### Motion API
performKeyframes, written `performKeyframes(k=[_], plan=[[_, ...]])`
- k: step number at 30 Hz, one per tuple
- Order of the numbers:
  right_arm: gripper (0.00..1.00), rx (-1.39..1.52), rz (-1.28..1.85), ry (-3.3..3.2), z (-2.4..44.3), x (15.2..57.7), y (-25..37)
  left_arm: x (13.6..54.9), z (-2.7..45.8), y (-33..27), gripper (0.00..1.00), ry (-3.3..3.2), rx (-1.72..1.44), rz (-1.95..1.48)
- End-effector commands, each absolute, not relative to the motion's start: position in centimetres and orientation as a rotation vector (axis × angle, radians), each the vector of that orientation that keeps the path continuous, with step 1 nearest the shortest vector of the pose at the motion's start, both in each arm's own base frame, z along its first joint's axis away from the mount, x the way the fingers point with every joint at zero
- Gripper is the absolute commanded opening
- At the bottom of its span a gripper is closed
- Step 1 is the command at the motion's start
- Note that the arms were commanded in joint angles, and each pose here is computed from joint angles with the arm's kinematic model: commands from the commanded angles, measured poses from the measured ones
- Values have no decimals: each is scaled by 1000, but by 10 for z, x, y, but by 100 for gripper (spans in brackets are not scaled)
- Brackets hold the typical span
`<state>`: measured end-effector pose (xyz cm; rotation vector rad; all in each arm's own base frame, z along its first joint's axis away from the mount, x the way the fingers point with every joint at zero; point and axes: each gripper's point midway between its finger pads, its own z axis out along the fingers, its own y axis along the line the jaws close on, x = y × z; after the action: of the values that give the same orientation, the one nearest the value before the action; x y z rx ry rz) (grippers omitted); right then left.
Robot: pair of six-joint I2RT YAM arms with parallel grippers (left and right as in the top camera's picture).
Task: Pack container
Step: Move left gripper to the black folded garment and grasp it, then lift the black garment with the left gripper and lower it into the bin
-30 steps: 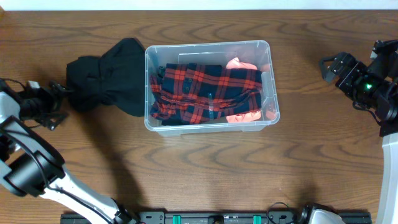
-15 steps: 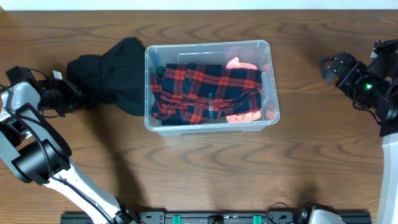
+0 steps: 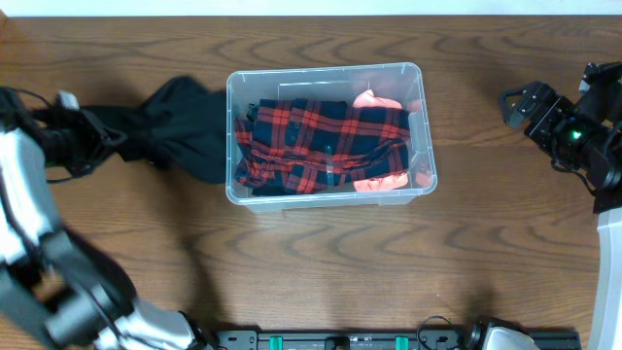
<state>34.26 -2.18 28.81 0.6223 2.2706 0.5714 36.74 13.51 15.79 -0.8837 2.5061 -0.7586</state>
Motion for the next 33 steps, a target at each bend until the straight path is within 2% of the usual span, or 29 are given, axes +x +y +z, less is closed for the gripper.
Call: performKeyframes(k=[1,6,11,18,24,33], plan=[[99,632,573,2273,286,343,-24,343,268,108,6,2329,-659,-649],[99,632,573,2273,286,343,-24,304,345,47,6,2183,-445,-672],[99,632,573,2273,286,343,-24,275,407,-26,6,2021,-170,-844],[99,632,573,2273,286,343,-24,270,463,-115,6,1848,175,-1043],[99,632,573,2273,286,343,-24,308,463,-190,6,1796,318,-1077],[99,632,573,2273,286,343,-24,380,405,-282,6,1834,339,-1061]])
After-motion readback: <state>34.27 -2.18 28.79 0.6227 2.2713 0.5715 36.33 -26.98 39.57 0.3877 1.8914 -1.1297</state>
